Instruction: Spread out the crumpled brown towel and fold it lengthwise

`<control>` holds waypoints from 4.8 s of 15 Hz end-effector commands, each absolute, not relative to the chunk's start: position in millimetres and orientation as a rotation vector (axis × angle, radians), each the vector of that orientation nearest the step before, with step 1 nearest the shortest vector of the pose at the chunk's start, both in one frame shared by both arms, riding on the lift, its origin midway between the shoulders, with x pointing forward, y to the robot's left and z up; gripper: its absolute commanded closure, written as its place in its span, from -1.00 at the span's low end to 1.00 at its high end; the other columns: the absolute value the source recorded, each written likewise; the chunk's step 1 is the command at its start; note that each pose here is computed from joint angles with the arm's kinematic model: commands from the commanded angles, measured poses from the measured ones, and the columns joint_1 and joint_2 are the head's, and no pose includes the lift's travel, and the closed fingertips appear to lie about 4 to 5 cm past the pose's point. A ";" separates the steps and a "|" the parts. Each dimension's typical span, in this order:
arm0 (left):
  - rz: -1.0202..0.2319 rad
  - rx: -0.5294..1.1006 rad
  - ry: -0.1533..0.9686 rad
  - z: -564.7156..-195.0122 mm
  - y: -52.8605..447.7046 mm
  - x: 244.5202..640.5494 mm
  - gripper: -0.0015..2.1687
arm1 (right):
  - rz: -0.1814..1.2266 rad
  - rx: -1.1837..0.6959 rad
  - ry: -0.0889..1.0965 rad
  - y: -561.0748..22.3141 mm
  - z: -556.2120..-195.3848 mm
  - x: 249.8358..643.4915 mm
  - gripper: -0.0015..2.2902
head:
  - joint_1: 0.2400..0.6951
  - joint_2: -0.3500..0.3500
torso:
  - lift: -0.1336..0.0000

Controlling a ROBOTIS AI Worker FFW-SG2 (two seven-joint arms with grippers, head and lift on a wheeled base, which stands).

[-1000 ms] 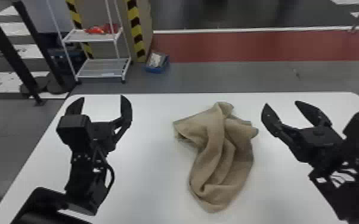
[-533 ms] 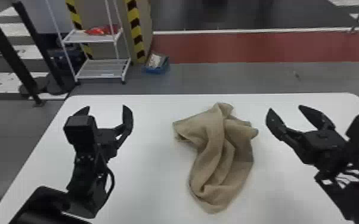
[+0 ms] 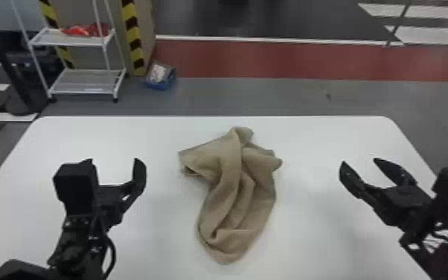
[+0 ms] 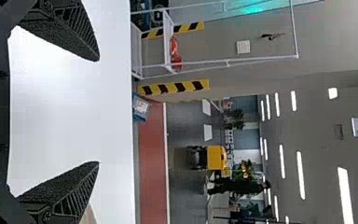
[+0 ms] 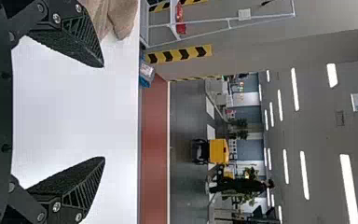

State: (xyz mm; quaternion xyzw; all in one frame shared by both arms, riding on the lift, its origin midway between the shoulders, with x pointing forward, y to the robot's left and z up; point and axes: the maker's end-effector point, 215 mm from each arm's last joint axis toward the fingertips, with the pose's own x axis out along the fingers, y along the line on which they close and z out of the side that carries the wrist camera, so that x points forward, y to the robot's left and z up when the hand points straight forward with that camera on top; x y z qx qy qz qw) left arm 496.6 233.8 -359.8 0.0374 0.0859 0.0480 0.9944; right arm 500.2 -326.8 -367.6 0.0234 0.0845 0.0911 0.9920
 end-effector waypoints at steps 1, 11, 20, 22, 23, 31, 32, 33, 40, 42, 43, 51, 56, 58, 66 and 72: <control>0.063 0.064 0.181 -365.2 215.9 504.3 -0.82 | 0.165 0.048 0.173 -341.6 -372.2 488.6 -0.83 | 1.00 -0.29 | -0.85; -0.379 -0.192 0.311 -365.5 55.2 493.5 -0.64 | 0.140 0.029 0.185 -356.0 -382.3 474.7 -0.83 | 1.00 -0.79 | -0.85; -0.415 -0.028 0.292 -388.2 -17.1 478.9 -0.64 | 0.164 0.032 0.162 -349.6 -379.6 483.3 -0.83 | 1.00 -1.00 | -0.85; -0.390 -0.035 0.268 -381.5 -5.5 487.0 -0.64 | 0.174 0.039 0.159 -349.8 -377.5 483.6 -0.83 | 1.00 -1.00 | -0.85; -0.385 -0.037 0.266 -380.2 -2.1 489.7 -0.64 | 0.174 0.039 0.161 -349.8 -378.2 483.0 -0.83 | 1.00 -1.00 | -0.85; -0.398 -0.041 0.304 -393.4 -3.5 488.4 -0.46 | 0.183 0.049 0.159 -344.1 -380.0 487.4 -0.83 | 1.00 -1.00 | -0.85; -0.398 -0.038 0.307 -394.2 -3.4 488.2 -0.36 | 0.183 0.048 0.159 -344.6 -379.9 487.9 -0.83 | 1.00 -1.00 | -0.85; -0.397 -0.037 0.306 -394.2 -3.2 488.3 -0.02 | 0.182 0.048 0.159 -344.8 -379.9 488.4 -0.83 | 1.00 -1.00 | -0.85; -0.398 -0.023 0.334 -400.0 -5.2 483.8 0.57 | 0.189 0.055 0.141 -344.7 -373.9 488.2 -0.83 | 1.00 -1.00 | -0.85; -0.392 -0.029 0.318 -391.5 -2.4 482.8 0.61 | 0.189 0.065 0.136 -346.0 -372.1 487.5 -0.83 | 1.00 -1.00 | -0.85; -0.384 -0.043 0.296 -378.5 2.3 481.7 0.61 | 0.188 0.069 0.131 -346.0 -370.1 487.7 -0.83 | 1.00 -1.00 | -0.85; -0.223 -0.150 0.045 -225.4 140.0 456.4 0.61 | 0.208 0.076 0.121 -334.4 -362.5 488.4 -0.83 | 1.00 -0.79 | -0.85; -0.117 -0.150 0.049 -241.4 181.1 446.2 0.61 | 0.221 0.086 0.121 -322.6 -363.2 490.0 -0.83 | 1.00 -0.57 | -0.85; -0.098 -0.141 0.037 -233.6 193.6 447.1 0.61 | 0.229 0.084 0.137 -315.3 -366.3 491.9 -0.83 | 1.00 -0.50 | -0.85; -0.070 -0.133 0.029 -235.1 200.6 450.5 0.61 | 0.372 0.071 0.178 -229.4 -355.3 533.4 -0.83 | 1.00 -0.21 | -0.85; -0.076 -0.111 0.045 -244.8 193.2 449.8 0.61 | 0.439 0.044 0.288 -169.4 -337.0 630.4 -0.81 | 0.99 0.03 | -0.85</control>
